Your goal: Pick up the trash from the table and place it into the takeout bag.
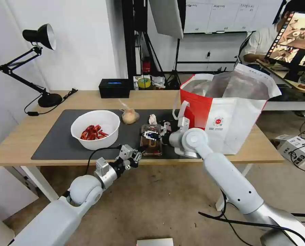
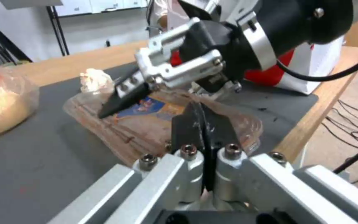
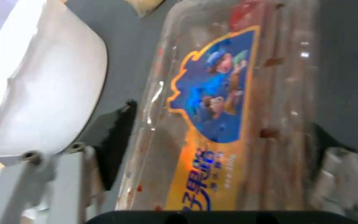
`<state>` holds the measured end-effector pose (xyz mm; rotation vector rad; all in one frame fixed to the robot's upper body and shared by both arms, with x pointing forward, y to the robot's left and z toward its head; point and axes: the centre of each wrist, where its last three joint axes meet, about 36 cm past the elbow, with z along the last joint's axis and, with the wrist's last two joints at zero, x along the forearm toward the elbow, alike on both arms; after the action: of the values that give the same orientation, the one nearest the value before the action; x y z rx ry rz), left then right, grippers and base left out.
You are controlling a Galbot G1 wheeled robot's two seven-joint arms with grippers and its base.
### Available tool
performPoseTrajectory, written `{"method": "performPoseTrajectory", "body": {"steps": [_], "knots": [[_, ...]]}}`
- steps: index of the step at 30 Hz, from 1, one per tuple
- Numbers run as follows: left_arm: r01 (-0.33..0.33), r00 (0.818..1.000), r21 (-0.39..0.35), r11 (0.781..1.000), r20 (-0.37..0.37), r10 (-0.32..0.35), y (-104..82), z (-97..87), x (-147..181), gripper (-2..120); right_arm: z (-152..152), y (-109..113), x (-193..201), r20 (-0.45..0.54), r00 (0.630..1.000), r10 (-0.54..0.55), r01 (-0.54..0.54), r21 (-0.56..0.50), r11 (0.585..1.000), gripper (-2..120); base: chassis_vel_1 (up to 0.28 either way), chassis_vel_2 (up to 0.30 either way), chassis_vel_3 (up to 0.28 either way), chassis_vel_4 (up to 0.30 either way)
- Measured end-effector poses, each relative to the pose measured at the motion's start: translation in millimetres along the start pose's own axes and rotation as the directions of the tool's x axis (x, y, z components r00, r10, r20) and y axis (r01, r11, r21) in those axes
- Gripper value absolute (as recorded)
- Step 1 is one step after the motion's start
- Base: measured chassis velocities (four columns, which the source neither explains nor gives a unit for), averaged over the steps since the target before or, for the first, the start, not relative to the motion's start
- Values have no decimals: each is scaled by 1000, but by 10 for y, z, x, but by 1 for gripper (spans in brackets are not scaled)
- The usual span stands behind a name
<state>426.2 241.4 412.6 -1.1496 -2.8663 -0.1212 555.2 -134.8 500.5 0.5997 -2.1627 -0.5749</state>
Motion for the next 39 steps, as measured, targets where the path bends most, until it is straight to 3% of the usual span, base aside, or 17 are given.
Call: {"method": "performPoseTrajectory", "body": {"steps": [4, 6, 19, 25, 32, 36, 38, 39], "knots": [[3, 1000, 0, 1000, 2, -3, 11, -12, 12, 0, 9, -5, -3, -2, 1000, -1, 1, -1, 1000, 61, 0, 0, 0, 0], [10, 1000, 5, 1000, 12, -10, 17, -47, 52, 0, 35, -20, -5, -5, 1000, -2, 2, -8, 1000, 44, 0, 0, 0, 0], [43, 999, -2, 999, 21, -43, 97, -120, 318, 0, 101, -99, 48, 13, 1000, -23, 24, -29, 999, 1, 0, 0, 0, 0], [92, 996, -1, 996, 23, -92, 135, -97, 611, 0, 80, -50, 161, 62, 997, -56, 57, -19, 998, 0, 0, 0, 0, 0], [151, 989, 24, 988, -4, -151, -19, 70, 941, 0, 21, -7, 492, 155, 977, -144, 142, 20, 990, 0, 0, 0, 0, 0], [168, 986, 31, 985, -11, -168, -111, 89, 1080, 0, -91, 18, 734, 234, 944, -231, 229, 35, 973, 0, 0, 0, 0, 0], [181, 984, 37, 983, -5, -181, -190, 79, 1132, 9, -192, 51, 929, 312, 900, -303, 306, 41, 951, 0, 0, 0, 0, 0], [181, 984, 37, 983, -5, -181, -190, 79, 1132, 9, -192, 51, 929, 312, 900, -303, 306, 41, 951, 0, 0, 0, 0, 0]]}}
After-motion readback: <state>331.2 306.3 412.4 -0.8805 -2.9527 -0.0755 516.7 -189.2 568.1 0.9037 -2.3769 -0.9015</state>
